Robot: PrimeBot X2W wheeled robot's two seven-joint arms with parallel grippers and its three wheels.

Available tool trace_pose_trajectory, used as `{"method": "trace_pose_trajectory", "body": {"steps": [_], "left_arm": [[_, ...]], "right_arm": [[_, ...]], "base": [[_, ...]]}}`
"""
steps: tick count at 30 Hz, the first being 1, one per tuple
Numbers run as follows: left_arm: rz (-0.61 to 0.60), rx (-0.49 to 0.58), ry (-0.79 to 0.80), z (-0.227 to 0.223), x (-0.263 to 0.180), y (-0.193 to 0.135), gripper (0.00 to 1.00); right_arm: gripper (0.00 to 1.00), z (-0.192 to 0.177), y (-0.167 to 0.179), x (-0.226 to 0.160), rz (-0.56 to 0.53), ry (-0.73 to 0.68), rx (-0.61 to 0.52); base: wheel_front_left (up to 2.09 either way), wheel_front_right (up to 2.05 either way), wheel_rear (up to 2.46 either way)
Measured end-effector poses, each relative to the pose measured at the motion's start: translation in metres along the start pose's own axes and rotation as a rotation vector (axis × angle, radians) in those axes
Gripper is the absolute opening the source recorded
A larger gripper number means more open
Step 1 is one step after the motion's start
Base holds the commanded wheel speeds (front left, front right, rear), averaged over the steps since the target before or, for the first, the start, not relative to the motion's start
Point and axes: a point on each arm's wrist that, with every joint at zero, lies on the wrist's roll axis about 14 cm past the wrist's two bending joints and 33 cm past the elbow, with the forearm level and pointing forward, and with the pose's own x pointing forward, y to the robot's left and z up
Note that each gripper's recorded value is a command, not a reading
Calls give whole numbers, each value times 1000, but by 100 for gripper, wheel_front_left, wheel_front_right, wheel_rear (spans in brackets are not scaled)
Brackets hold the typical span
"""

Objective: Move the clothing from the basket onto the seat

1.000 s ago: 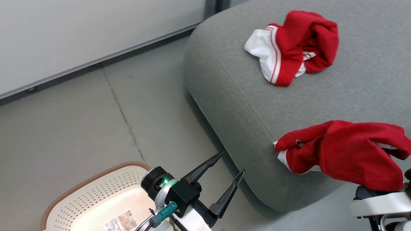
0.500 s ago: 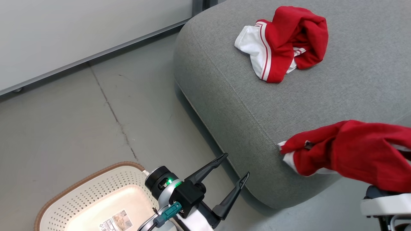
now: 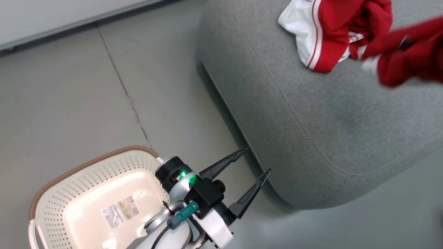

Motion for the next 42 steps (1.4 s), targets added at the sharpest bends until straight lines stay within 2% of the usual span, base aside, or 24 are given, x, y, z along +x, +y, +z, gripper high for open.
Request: {"method": "trace_pose_trajectory", "body": {"steps": [5,12,20,24,27,28,31,37,42], "left_arm": [[11,-8,19,-14,-1,19,100],[93,-29,32,-33,-14,58,100],[167,-61,71,-57,-36,80,100],[190,-78,78,-64,-41,86,100],[207,-85,95,-72,-47,91,100],[219,-91,101,-75,-50,94,100],[232,-98,110,-80,-54,97,100],[244,-103,116,-84,-56,99,100],[244,-100,119,-84,-56,99,100]], "right_arm": [[0,11,-13,45,-22,-68,-30],[0,-9,-18,111,-39,-63,-56],[0,-86,15,152,-15,97,-14],[0,-149,32,149,-37,268,72],[0,-183,46,147,-21,383,71],[0,-207,56,140,-8,471,69],[0,-238,69,124,4,587,69],[0,-276,91,93,45,746,58],[0,-288,96,78,67,805,41]], "base": [[0,0,0],[0,0,0],[0,0,0],[0,0,0],[0,0,0],[0,0,0],[0,0,0],[0,0,0],[0,0,0]]}}
